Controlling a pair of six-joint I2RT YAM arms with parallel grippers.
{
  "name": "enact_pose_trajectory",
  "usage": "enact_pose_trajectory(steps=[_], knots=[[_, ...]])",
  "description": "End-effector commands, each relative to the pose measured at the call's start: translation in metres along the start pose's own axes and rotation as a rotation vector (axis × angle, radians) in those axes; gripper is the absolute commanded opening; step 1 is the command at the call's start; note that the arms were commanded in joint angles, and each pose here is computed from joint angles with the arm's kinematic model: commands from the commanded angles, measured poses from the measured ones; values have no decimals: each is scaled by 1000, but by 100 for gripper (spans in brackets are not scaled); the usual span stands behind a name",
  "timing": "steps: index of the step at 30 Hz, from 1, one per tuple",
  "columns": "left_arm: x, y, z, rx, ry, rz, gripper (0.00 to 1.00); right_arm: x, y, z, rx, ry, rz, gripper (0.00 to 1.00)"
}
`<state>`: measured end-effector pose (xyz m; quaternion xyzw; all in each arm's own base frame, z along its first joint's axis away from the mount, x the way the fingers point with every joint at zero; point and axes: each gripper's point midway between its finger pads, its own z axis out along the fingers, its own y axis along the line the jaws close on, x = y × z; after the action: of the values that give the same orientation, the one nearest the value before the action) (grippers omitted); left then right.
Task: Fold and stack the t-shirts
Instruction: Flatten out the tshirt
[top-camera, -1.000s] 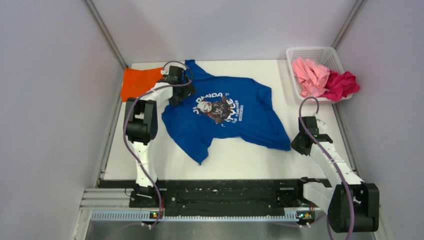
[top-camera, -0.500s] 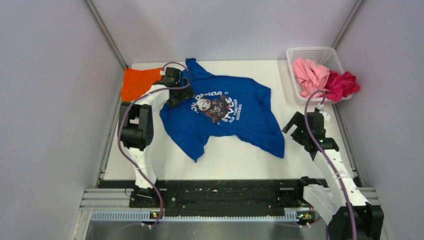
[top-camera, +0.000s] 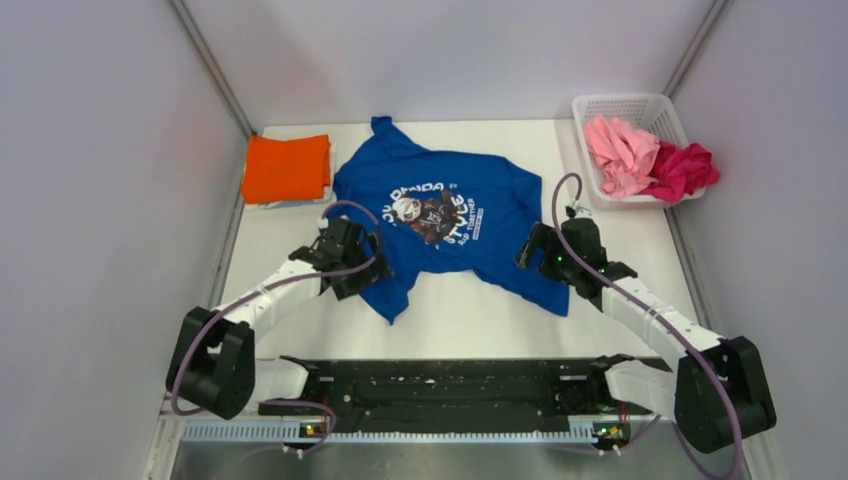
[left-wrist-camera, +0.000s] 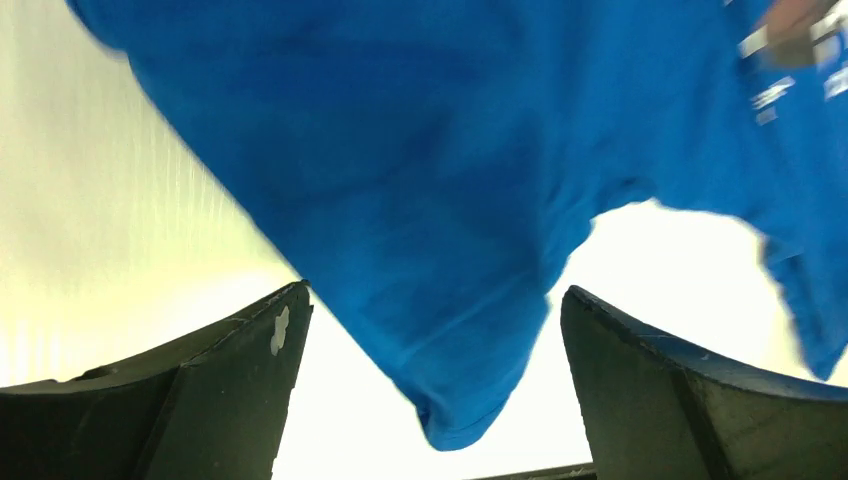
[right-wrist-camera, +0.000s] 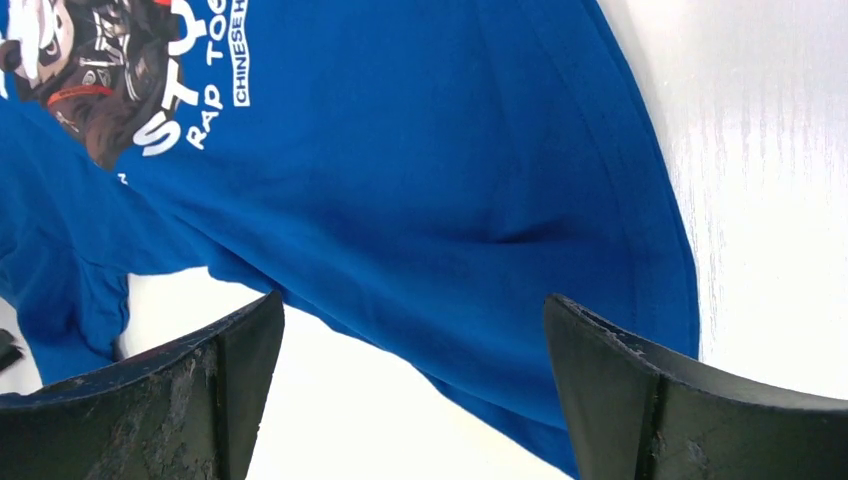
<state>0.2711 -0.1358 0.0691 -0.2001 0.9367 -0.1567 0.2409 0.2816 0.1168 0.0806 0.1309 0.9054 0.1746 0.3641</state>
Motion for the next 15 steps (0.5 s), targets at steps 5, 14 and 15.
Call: enact_pose_trajectory(steps=[5, 14, 15], knots=[[4, -30, 18, 157, -11, -56, 99, 0, 5, 7, -43, -34, 7, 99], [6, 6, 40, -52, 4, -45, 99, 26, -4, 25, -19, 59, 31, 99], [6, 16, 39, -103, -2, -44, 99, 28, -6, 27, -11, 69, 33, 99]])
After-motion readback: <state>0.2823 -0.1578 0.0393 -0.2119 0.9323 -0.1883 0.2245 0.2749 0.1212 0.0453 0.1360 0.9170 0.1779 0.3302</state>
